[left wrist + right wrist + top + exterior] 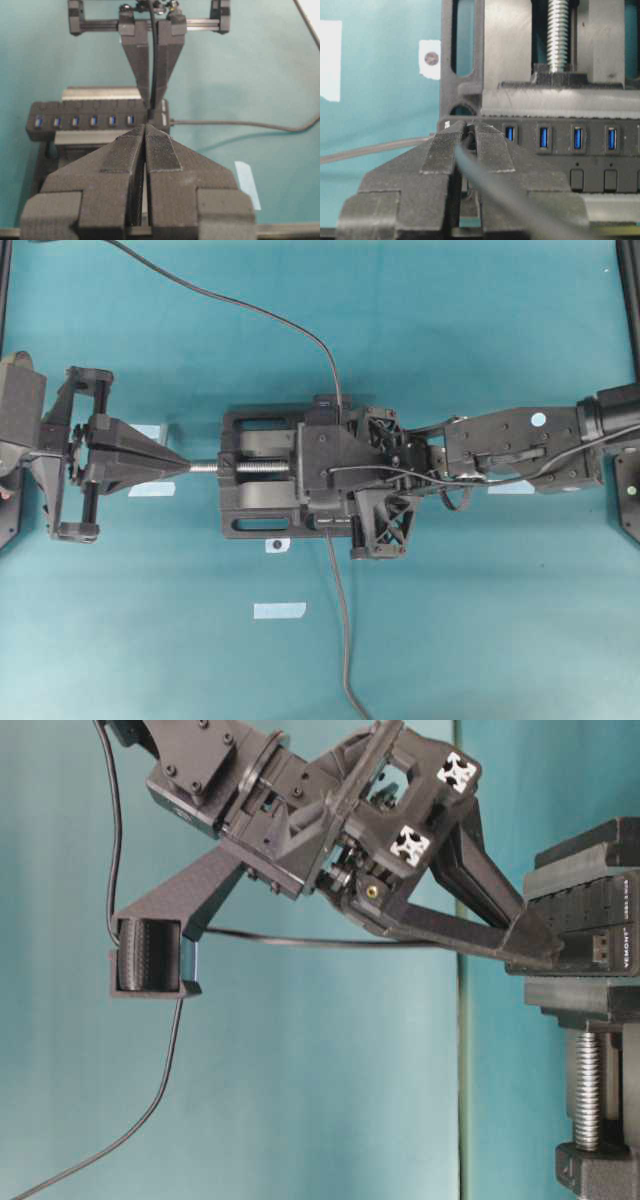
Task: Insert the USB into the front port of the fixed hub.
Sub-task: 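Press the plug fully into the front port with the right gripper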
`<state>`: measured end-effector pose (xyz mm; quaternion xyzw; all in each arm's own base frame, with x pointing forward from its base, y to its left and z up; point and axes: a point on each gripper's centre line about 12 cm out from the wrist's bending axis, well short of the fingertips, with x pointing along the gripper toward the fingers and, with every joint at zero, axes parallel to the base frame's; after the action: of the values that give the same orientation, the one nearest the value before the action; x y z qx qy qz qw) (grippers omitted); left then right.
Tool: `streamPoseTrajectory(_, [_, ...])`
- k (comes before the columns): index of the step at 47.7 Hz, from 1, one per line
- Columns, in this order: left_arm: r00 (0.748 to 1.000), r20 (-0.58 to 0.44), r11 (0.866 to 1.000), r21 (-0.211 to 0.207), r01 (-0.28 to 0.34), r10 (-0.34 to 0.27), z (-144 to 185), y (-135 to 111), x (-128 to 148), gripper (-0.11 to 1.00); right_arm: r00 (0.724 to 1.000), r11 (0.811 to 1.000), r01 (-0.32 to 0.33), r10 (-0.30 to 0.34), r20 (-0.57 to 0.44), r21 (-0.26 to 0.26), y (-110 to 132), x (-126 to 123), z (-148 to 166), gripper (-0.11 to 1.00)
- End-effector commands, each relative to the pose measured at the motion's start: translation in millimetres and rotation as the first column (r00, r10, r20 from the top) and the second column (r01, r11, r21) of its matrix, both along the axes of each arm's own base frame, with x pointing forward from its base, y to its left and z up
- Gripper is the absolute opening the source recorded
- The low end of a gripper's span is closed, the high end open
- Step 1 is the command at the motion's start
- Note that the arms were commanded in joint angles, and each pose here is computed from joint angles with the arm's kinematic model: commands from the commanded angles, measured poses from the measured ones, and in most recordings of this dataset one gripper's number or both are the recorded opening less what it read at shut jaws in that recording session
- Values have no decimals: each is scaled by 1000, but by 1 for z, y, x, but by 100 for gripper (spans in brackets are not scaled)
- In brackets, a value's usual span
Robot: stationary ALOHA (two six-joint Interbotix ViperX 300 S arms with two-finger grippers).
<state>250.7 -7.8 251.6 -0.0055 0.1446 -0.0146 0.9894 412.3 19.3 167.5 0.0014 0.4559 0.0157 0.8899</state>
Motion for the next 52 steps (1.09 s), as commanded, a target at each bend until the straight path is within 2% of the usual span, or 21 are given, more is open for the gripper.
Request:
streamPoseTrajectory(1, [1000,23,1000,1,2,-2,6,0,1,0,1000,1000,-9,9,12,0,3,3,5,6])
streamPoseTrajectory(52, [1000,20,1000,1,2,-2,5,0,1,0,997,1000,-17,18,-77,3,9,-6,-18,6])
